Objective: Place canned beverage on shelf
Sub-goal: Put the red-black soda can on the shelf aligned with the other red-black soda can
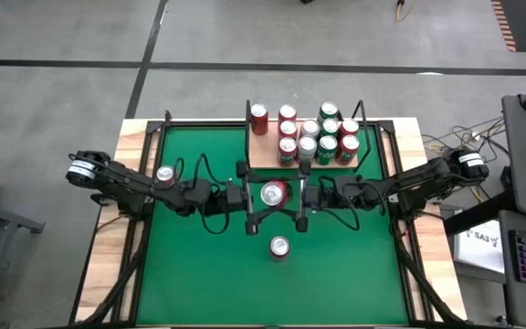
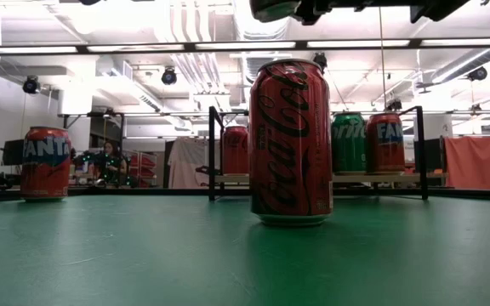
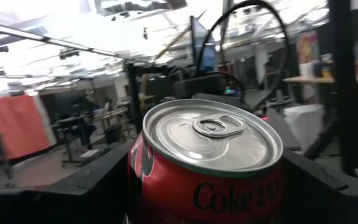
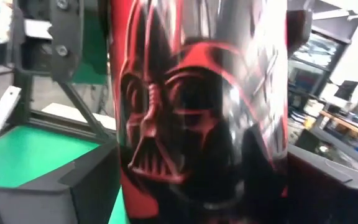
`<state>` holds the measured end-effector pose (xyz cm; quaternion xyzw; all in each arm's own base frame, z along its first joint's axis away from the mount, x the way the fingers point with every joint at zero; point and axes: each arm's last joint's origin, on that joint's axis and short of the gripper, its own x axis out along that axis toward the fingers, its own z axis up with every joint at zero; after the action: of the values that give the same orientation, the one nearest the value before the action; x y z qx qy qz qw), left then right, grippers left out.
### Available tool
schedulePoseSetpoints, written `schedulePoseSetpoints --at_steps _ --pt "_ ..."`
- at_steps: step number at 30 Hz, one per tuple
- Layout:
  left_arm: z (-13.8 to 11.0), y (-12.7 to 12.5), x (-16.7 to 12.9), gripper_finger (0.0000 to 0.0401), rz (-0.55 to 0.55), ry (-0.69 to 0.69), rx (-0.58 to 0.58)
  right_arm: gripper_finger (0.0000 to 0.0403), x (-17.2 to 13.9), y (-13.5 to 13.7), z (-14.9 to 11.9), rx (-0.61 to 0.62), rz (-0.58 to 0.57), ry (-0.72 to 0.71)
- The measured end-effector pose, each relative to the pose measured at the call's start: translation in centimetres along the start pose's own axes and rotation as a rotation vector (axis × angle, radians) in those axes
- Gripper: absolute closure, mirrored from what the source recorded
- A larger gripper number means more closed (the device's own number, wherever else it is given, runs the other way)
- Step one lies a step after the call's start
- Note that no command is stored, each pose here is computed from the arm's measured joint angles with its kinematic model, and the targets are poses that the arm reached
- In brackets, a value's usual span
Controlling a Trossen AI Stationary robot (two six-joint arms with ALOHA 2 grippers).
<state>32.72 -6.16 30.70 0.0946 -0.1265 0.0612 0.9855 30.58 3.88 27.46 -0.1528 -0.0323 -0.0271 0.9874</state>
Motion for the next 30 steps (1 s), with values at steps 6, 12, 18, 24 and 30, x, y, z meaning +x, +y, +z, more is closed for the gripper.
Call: schedulePoseSetpoints --at_steps 6,12,18,24,30 --pt "-0.3 0.3 -0.1 0.0109 0.121 0.059 0.011 0.0063 -0.6 -0.4 0.1 0.026 -0.071 0.083" --pt "-0.7 0.6 -0.2 0.0109 0.244 0.131 0.035 0.0073 -1.9 -1.1 0.8 0.076 -0.134 0.154" --pt "-1.2 1.0 -0.3 0.0109 0.356 0.202 0.046 0.0074 -3.3 -1.8 1.5 0.113 -0.189 0.215" --pt "-2.2 1.8 0.1 0.0109 0.397 0.219 -0.005 0.0074 -3.9 -2.1 1.8 0.123 -0.193 0.222" --pt "-4.0 2.4 0.5 0.0109 0.49 0.268 -0.016 0.0074 -4.3 -2.2 1.8 0.113 -0.21 0.247"
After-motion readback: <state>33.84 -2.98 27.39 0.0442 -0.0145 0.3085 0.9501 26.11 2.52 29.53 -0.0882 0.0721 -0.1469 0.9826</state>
